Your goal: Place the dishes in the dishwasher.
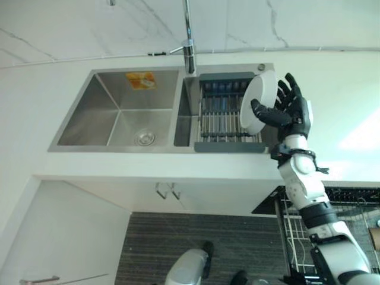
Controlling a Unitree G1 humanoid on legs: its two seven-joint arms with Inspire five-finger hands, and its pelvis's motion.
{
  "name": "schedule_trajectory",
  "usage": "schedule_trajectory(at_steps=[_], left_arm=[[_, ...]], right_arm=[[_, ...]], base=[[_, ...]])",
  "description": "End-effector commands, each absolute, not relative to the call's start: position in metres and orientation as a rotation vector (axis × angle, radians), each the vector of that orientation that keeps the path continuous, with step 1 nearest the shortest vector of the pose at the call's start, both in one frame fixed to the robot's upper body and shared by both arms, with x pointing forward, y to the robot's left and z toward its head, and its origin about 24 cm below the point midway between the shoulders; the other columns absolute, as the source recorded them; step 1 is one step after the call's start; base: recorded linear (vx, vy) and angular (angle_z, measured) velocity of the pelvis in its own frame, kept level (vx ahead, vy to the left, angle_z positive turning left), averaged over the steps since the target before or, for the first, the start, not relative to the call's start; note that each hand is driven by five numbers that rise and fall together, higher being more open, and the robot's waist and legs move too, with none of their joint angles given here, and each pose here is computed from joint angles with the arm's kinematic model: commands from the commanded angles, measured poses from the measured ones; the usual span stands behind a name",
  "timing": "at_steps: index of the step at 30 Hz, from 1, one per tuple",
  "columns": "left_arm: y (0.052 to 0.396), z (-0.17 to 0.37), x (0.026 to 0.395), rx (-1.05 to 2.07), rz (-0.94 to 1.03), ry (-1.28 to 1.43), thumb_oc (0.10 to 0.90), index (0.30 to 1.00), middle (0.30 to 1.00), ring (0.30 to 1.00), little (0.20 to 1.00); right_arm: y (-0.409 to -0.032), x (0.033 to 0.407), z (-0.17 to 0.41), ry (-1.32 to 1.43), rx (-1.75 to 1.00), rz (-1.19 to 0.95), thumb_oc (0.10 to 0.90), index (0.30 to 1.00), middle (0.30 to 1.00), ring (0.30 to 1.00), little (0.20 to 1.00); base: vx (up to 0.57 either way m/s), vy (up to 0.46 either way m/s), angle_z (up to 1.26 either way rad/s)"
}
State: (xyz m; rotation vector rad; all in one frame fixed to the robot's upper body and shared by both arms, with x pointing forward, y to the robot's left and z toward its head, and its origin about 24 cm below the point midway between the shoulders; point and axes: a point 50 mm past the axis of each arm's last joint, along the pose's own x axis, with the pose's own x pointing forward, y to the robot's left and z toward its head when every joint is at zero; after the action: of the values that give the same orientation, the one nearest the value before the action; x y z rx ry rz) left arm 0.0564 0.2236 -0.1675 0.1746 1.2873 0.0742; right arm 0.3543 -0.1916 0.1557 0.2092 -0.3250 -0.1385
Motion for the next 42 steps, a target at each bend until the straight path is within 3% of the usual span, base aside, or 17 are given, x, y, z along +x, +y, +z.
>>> schedule_trajectory(at_steps=[1, 8, 10, 11, 16, 28, 42], left_arm=[[0.248, -0.163, 0.041, 0.301, 0.081, 1.325, 0.800, 0.900, 0.900, 0.900, 0.900], [0.249, -0.163, 0.044, 0.309, 0.075, 1.319, 0.800, 0.900, 0.900, 0.900, 0.900], [0.249, -0.162, 0.045, 0.311, 0.074, 1.316, 0.800, 0.900, 0.900, 0.900, 0.900], [0.250, -0.162, 0.045, 0.309, 0.075, 1.315, 0.800, 0.900, 0.900, 0.900, 0.900], [0.246, -0.163, 0.050, 0.306, 0.070, 1.299, 0.800, 0.900, 0.900, 0.900, 0.900], [0.241, -0.164, 0.051, 0.294, 0.065, 1.284, 0.800, 0.900, 0.900, 0.900, 0.900], [0.239, -0.165, 0.047, 0.289, 0.093, 1.277, 0.800, 0.900, 0.900, 0.900, 0.900]], right_arm=[[-0.179, 0.363, 0.224, -0.565, 0.252, -0.049, 0.800, 0.900, 0.900, 0.900, 0.900], [-0.180, 0.366, 0.221, -0.530, 0.247, -0.051, 0.800, 0.900, 0.900, 0.900, 0.900], [-0.181, 0.366, 0.220, -0.519, 0.246, -0.064, 0.555, 0.533, 0.533, 0.533, 0.533], [-0.183, 0.367, 0.220, -0.518, 0.246, -0.085, 0.400, 0.300, 0.300, 0.300, 0.300], [-0.191, 0.363, 0.229, -0.592, 0.156, -0.244, 0.400, 0.300, 0.300, 0.300, 0.300], [-0.192, 0.356, 0.244, -0.730, 0.051, -0.367, 0.400, 0.300, 0.300, 0.300, 0.300], [-0.142, 0.297, 0.265, -1.119, 0.342, -0.059, 0.400, 0.300, 0.300, 0.300, 0.300]], base=[[-0.01, 0.012, 0.04], [0.00, 0.010, 0.01], [0.00, 0.000, 0.00], [0.00, 0.000, 0.00], [-0.02, 0.015, 0.01], [-0.01, 0.004, 0.03], [-0.07, -0.058, -0.11]])
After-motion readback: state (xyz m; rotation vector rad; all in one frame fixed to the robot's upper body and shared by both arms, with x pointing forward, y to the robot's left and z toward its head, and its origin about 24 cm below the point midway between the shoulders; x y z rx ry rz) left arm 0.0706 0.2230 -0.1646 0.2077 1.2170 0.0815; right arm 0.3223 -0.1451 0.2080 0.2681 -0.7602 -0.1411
